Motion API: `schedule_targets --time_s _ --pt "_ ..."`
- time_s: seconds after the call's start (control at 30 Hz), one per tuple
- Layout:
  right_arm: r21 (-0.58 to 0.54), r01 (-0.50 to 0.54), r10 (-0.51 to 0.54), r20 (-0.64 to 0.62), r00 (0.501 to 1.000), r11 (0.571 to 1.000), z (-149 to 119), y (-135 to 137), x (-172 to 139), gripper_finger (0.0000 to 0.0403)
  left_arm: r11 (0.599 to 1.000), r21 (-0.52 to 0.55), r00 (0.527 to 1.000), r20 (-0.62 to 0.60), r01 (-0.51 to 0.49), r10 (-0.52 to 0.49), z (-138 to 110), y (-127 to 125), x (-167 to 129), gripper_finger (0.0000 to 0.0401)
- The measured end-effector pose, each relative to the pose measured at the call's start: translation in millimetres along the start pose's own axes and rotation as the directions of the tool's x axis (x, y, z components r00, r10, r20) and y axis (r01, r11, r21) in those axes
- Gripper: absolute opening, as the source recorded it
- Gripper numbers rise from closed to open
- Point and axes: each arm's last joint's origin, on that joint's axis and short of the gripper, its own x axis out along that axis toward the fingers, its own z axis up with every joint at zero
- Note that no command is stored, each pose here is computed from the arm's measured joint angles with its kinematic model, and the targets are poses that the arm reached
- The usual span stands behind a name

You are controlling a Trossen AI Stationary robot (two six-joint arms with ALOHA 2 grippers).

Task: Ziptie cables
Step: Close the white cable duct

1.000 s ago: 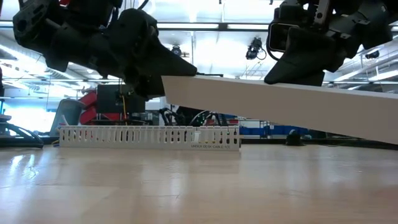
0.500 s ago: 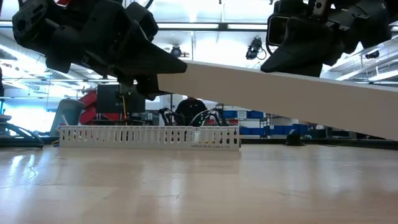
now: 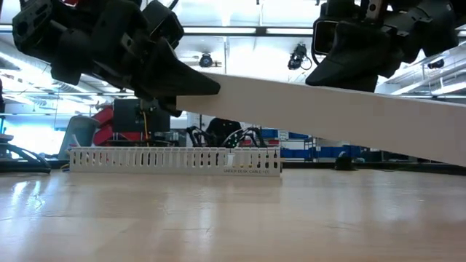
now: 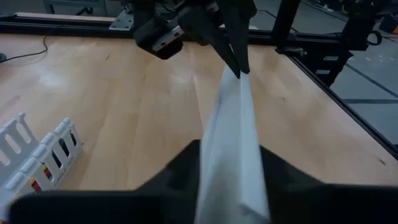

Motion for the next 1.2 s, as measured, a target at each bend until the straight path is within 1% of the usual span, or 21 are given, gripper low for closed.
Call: schedule_targets --time_s 0.1,0.17,0.23,0.33,0.43,0.53,0.63,0.77,0.83,0.97,1.07,1.2 --pt "0.000 0.003 -0.003 0.002 1.000 1.000 0 0 0 0.0000 1.000 0.001 1.000 -0.005 0.009 -0.009 0 0 0 0.0027" --pt "0.000 0.006 -0.006 0.004 1.000 1.000 0 0 0 0.0000 1.000 0.002 1.000 -0.008 0.020 -0.020 -1 -1 0 0.0008" --pt "-0.003 0.010 -0.010 0.007 1.000 1.000 0 0 0 0.0000 1.000 0.006 1.000 -0.009 0.025 -0.025 -1 -1 0 0.0007" --pt "-0.012 0.010 -0.010 0.009 1.000 1.000 1 -1 0 0.0000 0.998 0.004 0.998 -0.014 0.059 -0.059 -1 -2 0 0.0002" --pt "-0.056 0.004 -0.003 0.001 1.000 0.998 3 -3 0 0.0000 0.998 -0.007 0.998 -0.014 0.065 -0.066 -1 -2 0 0.0001" --pt "-0.106 0.023 -0.022 0.008 1.000 0.994 5 -6 0 0.0001 0.995 -0.087 0.998 -0.023 0.055 -0.058 -1 1 0 0.0000" --pt "-0.160 0.082 -0.078 0.029 0.997 0.984 7 -10 -1 0.0002 0.984 -0.172 0.998 -0.047 0.034 -0.042 -3 5 1 0.0000" --pt "-0.200 0.190 -0.189 0.026 0.982 0.961 10 -18 -7 0.0001 0.967 -0.254 0.998 -0.055 0.002 -0.017 -4 10 1 0.0000" --pt "-0.204 0.228 -0.228 0.021 0.973 0.952 11 -21 -11 0.0002 0.957 -0.291 0.999 -0.054 -0.007 -0.009 -3 12 1 0.0000" --pt "-0.259 0.269 -0.270 0.032 0.962 0.928 18 -26 -21 0.0000 0.943 -0.332 0.999 -0.051 -0.020 0.003 -3 17 1 0.0000" --pt "-0.286 0.284 -0.267 0.099 0.959 0.915 28 -23 -29 0.0001 0.930 -0.365 0.999 -0.050 -0.037 0.020 -2 22 2 0.0001" --pt "-0.387 0.316 -0.313 0.072 0.947 0.867 26 -30 -29 0.0001 0.904 -0.424 0.998 -0.045 -0.053 0.038 -1 27 2 0.0001"
